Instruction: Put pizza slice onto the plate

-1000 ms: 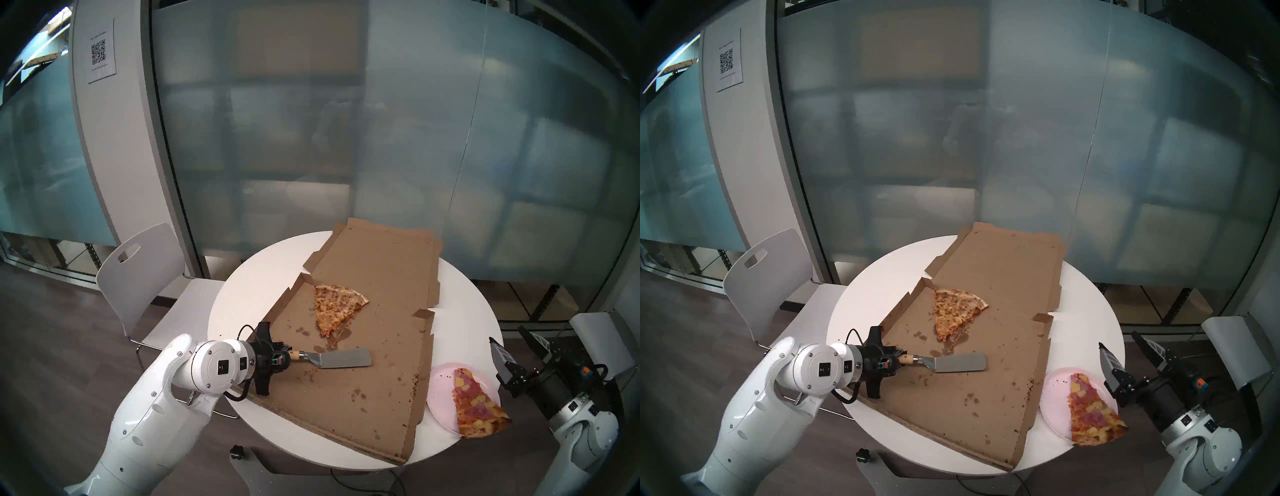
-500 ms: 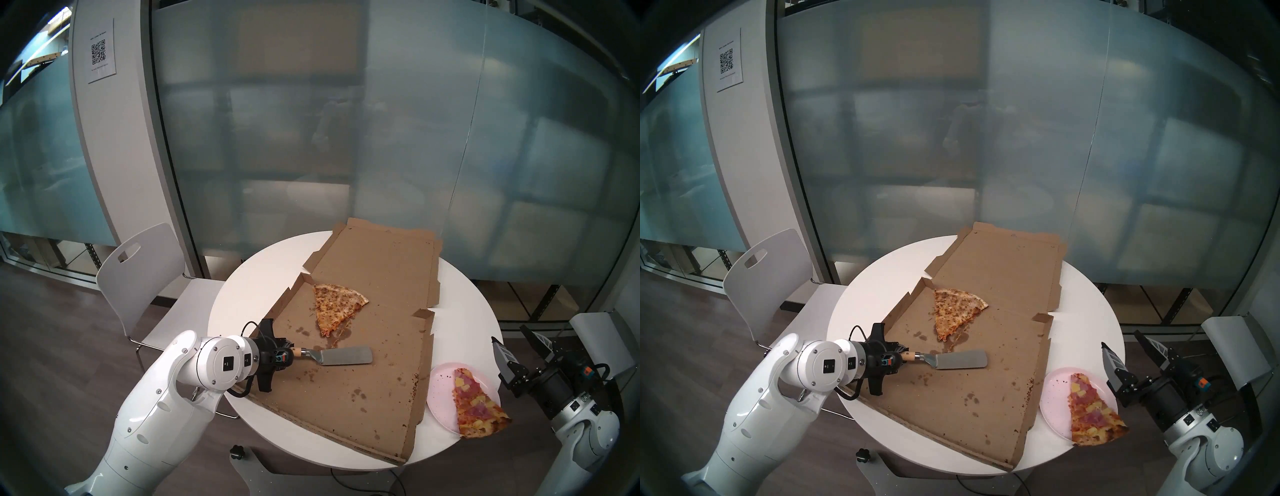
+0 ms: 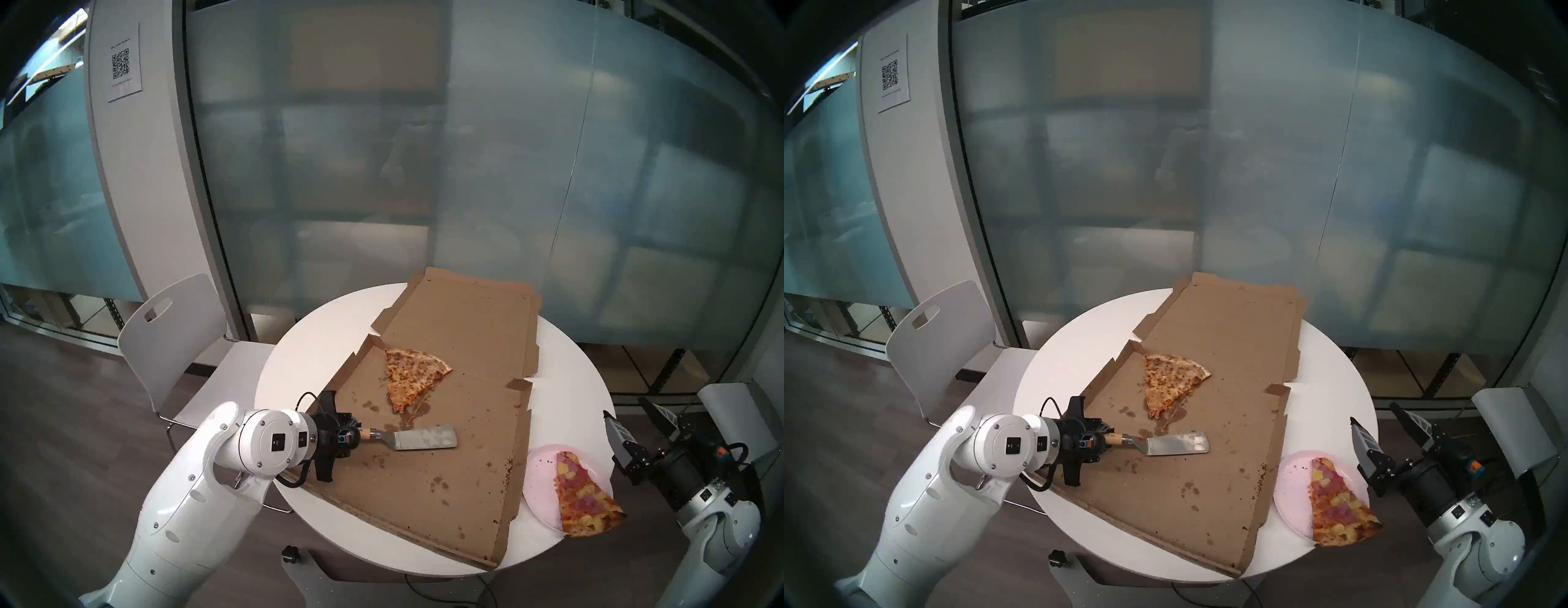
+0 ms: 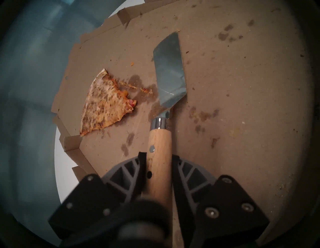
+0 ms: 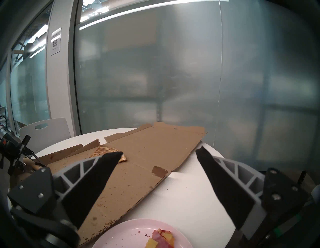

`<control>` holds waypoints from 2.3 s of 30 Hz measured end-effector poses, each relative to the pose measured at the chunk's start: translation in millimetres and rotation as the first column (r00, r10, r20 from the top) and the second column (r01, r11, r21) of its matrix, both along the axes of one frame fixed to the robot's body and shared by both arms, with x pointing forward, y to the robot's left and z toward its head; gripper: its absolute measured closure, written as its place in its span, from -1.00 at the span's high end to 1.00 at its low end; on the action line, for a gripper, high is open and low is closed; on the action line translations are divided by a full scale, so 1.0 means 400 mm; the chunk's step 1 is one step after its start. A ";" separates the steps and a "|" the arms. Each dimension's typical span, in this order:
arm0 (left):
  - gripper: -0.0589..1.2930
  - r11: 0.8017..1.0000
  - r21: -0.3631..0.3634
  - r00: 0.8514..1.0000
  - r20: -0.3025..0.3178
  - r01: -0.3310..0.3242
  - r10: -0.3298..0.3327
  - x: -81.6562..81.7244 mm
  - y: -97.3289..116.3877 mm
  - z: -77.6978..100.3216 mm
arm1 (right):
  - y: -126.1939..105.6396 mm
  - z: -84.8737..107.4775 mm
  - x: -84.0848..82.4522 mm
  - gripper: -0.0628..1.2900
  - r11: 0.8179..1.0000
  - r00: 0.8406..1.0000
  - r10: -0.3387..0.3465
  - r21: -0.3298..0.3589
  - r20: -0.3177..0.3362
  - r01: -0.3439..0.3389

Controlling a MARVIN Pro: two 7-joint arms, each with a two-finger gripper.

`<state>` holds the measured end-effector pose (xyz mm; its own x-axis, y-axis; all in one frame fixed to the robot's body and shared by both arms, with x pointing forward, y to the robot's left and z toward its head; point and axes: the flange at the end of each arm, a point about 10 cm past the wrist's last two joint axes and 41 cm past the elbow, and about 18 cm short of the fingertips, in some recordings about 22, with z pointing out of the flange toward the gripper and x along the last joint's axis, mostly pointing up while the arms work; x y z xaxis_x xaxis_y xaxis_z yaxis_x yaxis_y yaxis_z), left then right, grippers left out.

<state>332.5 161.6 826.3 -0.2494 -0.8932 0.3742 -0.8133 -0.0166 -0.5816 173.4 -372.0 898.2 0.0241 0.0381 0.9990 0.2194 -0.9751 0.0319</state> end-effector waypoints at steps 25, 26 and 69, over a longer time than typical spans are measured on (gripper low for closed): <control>0.86 0.998 -0.056 1.000 -0.004 0.015 -0.015 -0.039 0.008 0.078 | -0.002 0.001 -0.003 0.91 1.000 1.000 0.000 0.006 0.002 0.000; 0.86 0.998 -0.059 1.000 -0.006 0.013 -0.014 -0.040 0.010 0.080 | -0.001 0.000 -0.002 0.91 1.000 1.000 0.002 0.007 0.002 -0.002; 0.86 0.770 -0.579 0.929 0.055 -0.270 0.367 -0.125 0.063 0.156 | 0.045 0.006 0.064 0.91 0.997 0.997 0.081 0.011 -0.009 -0.081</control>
